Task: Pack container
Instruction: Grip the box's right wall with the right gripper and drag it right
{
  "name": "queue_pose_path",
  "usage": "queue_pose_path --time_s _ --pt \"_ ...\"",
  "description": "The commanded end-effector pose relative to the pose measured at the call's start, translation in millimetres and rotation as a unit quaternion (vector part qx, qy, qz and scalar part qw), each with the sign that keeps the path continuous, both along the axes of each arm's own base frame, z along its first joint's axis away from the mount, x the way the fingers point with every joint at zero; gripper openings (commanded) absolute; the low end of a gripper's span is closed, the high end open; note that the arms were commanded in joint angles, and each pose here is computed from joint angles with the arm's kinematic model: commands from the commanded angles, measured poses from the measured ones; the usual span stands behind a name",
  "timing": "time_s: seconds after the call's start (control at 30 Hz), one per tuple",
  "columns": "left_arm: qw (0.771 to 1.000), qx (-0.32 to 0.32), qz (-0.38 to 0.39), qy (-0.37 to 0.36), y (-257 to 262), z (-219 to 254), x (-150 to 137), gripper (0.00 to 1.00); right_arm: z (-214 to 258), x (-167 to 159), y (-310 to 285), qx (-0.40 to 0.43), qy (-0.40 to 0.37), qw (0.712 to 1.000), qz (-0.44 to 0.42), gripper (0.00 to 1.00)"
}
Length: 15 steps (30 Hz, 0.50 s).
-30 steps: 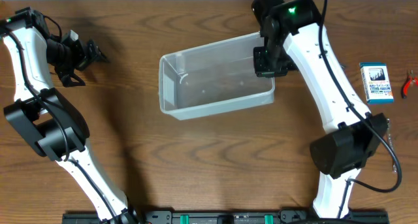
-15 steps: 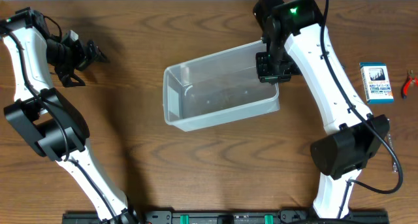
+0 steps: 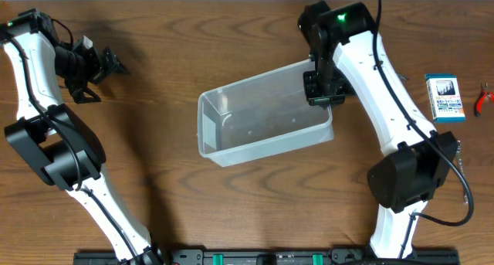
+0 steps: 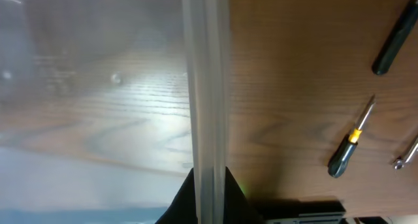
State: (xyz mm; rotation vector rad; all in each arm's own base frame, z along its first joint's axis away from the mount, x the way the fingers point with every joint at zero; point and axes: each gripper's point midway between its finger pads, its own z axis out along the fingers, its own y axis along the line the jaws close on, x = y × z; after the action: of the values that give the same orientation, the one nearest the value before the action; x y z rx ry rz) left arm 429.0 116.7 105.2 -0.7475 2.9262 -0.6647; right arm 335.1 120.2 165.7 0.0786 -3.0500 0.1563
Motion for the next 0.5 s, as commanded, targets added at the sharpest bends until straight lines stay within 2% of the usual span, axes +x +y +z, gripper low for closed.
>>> queue_pose_path --time_s 0.0,0.47 --pt "1.0 0.01 0.003 -0.016 4 15 1 0.98 11 0 -8 0.007 -0.022 1.0 -0.004 0.01" --pt "1.0 0.01 0.003 -0.016 4 15 1 0.98 -2 17 -17 0.014 -0.043 0.999 0.004 0.01"
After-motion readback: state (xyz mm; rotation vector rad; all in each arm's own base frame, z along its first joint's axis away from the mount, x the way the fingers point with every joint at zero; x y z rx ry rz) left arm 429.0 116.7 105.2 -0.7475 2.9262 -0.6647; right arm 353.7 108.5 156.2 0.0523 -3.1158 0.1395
